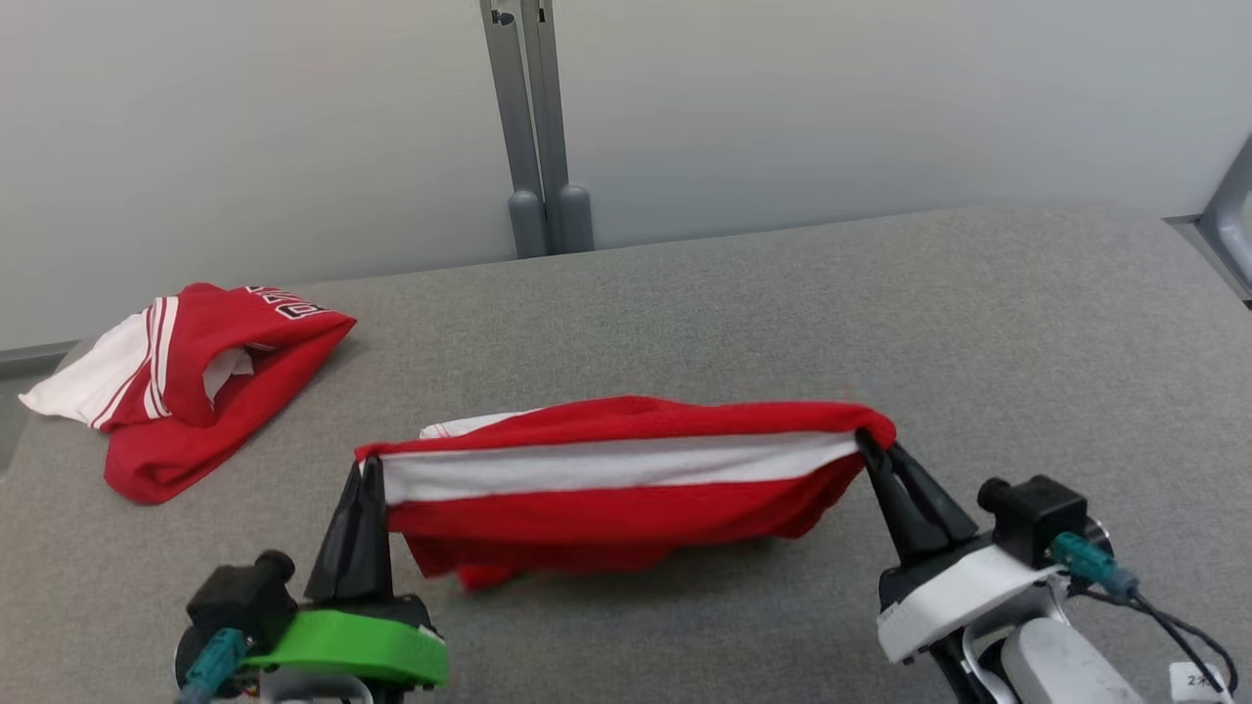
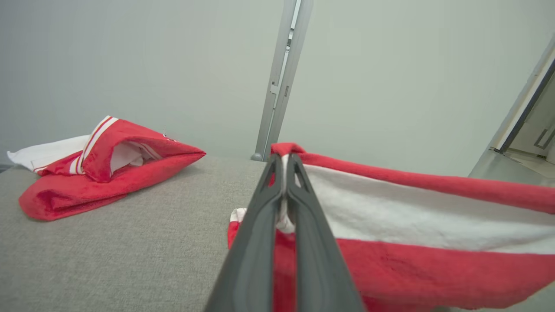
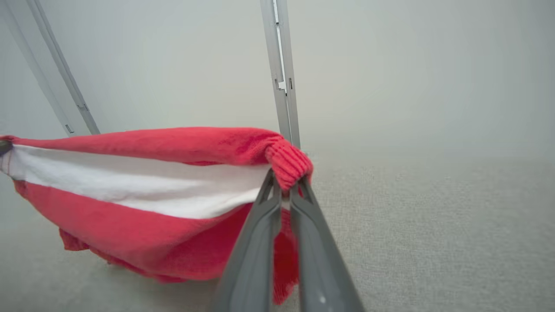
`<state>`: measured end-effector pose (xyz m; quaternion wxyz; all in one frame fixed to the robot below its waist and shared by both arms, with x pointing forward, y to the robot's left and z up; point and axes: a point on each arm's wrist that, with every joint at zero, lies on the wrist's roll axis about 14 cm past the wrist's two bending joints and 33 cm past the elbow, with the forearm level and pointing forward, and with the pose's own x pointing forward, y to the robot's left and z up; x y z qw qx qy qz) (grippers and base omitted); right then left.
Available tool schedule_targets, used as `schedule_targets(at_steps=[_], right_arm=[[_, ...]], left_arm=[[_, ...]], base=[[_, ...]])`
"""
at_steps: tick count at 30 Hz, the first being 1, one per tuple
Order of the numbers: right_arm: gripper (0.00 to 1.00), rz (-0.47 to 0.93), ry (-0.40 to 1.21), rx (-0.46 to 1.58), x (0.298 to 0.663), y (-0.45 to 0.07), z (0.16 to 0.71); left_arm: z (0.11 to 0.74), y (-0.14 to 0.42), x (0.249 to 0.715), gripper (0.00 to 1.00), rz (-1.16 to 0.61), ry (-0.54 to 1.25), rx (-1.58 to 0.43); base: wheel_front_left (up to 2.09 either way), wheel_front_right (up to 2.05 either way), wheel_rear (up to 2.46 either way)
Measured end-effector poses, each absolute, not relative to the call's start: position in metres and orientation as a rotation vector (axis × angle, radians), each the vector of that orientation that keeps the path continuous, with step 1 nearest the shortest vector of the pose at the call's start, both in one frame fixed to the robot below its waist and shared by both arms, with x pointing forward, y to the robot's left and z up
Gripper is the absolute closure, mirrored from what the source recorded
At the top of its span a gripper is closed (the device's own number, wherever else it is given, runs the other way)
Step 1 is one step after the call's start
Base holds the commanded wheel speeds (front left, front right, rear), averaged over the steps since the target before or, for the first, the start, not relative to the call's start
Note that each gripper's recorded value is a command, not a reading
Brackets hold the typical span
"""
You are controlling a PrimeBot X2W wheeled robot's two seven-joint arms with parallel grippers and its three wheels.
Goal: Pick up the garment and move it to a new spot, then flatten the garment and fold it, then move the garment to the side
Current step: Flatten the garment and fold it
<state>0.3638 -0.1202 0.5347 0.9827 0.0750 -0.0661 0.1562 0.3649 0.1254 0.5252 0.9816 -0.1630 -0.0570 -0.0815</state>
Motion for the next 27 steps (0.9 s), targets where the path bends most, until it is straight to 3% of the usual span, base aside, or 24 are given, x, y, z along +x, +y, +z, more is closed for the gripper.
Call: schedule_targets(at_steps=[10,17,22,27], right_arm=[[1.00,0.344,-0.443,0.089,0.342,-0.137,0.635],[1.00,0.335,-0.613,-0.060,0.319,-0.151,0.698],[1.00,0.341,-0.587,-0.131,0.329,-0.149,0.701],[1.00,0.377,-0.511,-0.194,0.367,-0.137,0.691]], left_arm=[[0.651,0.116,0.352,1.00,-0.265,-0.501,-0.308],[0.738,0.107,0.333,1.00,-0.370,-0.729,-0.156],[0.755,0.099,0.343,1.00,-0.409,-0.737,-0.076],[0.742,0.090,0.389,1.00,-0.434,-0.625,-0.031]], base=[[0.00,0.00,0.00],[0.00,0.00,0.00],[0.00,0.00,0.00],[0.00,0.00,0.00]])
